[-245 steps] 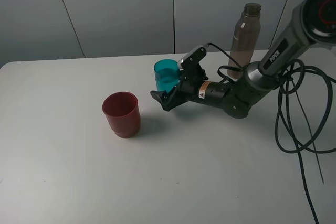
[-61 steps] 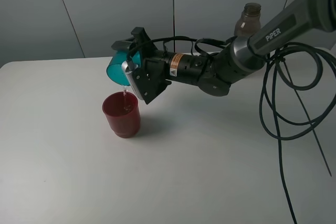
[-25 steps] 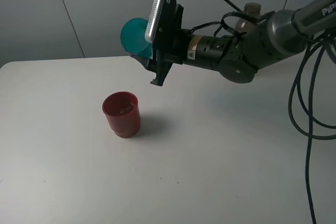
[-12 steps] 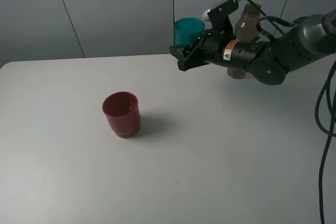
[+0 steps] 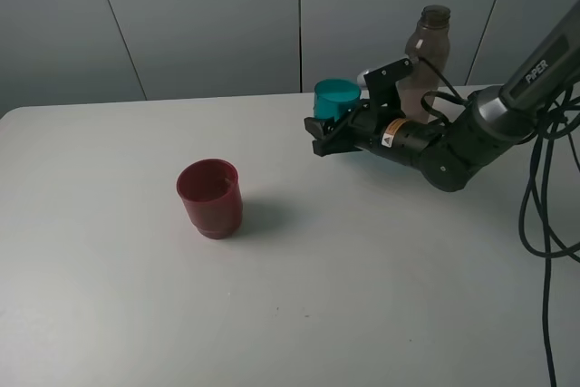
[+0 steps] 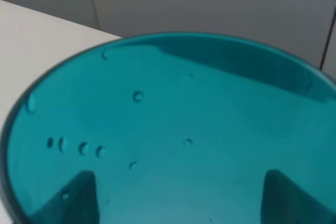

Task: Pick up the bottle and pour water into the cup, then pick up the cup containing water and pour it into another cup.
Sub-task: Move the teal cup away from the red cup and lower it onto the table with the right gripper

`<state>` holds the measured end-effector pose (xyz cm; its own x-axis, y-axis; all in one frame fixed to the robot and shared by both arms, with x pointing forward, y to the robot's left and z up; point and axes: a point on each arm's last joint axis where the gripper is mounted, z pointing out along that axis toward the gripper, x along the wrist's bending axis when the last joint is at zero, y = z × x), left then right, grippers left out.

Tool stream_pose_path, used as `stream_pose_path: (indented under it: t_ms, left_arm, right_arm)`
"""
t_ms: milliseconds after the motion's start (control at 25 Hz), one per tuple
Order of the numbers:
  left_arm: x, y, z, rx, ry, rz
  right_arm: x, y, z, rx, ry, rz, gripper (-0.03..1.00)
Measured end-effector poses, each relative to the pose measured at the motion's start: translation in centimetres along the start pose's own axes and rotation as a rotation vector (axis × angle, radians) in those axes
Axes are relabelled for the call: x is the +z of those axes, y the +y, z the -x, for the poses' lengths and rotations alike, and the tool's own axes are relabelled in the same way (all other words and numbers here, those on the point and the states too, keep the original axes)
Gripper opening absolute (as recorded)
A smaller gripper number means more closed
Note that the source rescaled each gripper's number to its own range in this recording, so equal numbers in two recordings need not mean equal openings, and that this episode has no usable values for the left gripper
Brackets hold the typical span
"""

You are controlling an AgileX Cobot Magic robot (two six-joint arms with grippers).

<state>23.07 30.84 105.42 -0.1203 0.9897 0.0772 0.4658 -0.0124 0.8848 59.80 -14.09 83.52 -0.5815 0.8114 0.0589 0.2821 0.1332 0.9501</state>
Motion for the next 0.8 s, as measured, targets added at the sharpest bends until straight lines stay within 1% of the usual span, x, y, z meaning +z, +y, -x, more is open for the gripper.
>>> stream_pose_path:
  t_ms: [120, 200, 360, 520, 800]
  left_arm:
    - [0.0, 0.0, 0.0, 0.0, 0.0, 0.0]
    - [0.0, 0.0, 0.0, 0.0, 0.0, 0.0]
    - [0.0, 0.0, 0.0, 0.0, 0.0, 0.0]
    - [0.0, 0.0, 0.0, 0.0, 0.0, 0.0]
    - [0.0, 0.0, 0.0, 0.0, 0.0, 0.0]
  right_arm:
    - [0.1, -0.5, 0.3, -0.029, -0.036, -0.004, 0.06]
    - [0.2, -1.0, 0.4, -0.033, -0.045, -0.016, 0.06]
    - [0.3, -1.8, 0.7, -0.015, -0.074, -0.026, 0.06]
    - [0.4, -2.5, 0.8, -0.003, -0.085, -0.037, 0.06]
    - [0.4, -2.6, 0.9, 0.003, -0.092, -0.035, 0.06]
